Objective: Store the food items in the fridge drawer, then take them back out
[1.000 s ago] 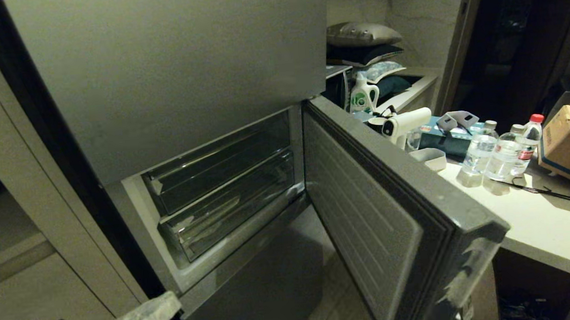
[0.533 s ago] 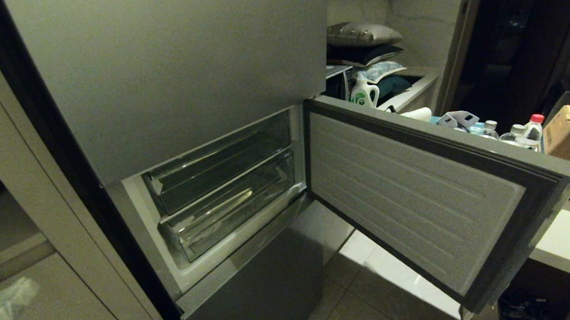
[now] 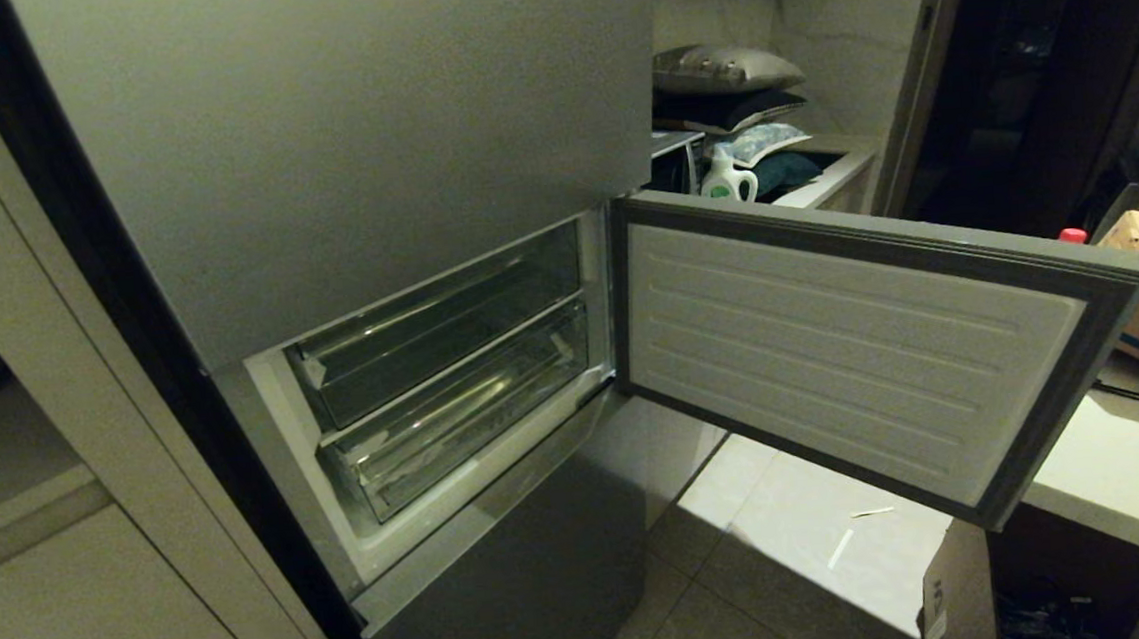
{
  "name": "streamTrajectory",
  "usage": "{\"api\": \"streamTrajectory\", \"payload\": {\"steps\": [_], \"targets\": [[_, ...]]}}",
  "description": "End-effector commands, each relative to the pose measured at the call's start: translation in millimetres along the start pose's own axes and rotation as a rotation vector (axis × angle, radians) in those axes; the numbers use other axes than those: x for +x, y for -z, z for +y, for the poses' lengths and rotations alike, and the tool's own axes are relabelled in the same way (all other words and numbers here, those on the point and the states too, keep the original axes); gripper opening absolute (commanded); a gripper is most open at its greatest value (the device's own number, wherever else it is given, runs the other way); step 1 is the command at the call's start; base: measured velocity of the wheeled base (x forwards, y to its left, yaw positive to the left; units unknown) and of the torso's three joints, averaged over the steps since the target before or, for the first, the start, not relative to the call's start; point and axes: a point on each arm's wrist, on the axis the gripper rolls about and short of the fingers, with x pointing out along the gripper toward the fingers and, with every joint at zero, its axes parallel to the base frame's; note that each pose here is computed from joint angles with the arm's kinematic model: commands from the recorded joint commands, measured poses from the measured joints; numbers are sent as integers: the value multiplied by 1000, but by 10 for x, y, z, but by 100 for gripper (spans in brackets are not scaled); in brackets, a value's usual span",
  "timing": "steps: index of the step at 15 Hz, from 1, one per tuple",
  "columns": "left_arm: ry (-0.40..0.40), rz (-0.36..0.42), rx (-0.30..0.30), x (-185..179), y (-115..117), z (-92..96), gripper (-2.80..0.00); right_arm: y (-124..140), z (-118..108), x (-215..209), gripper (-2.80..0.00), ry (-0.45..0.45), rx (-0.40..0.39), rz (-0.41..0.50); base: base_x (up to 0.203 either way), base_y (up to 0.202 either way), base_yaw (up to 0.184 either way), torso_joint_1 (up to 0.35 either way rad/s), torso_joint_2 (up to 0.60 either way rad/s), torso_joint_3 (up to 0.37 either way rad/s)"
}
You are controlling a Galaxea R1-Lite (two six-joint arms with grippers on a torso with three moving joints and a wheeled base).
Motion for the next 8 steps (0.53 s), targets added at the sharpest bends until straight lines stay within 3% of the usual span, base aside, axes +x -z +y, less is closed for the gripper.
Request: {"api": "streamTrajectory", "payload": {"steps": [1, 4, 6, 8], "targets": [[130, 22, 18, -19, 108, -30, -280, 87, -2, 17, -280, 0, 0, 30, 0, 0, 0, 0, 0, 0], [220, -21, 64, -53, 108, -24, -280, 85, -1, 17, -280, -1, -8, 29, 0, 0, 0, 0, 0, 0], [177, -77, 78, -105, 137, -11, -280, 85, -2, 17, -280, 0, -1, 29, 0, 0, 0, 0, 0, 0], [145, -194, 90, -210, 210, 4, -280, 85, -2, 17, -280, -3, -7, 29, 0, 0, 0, 0, 0, 0]]}}
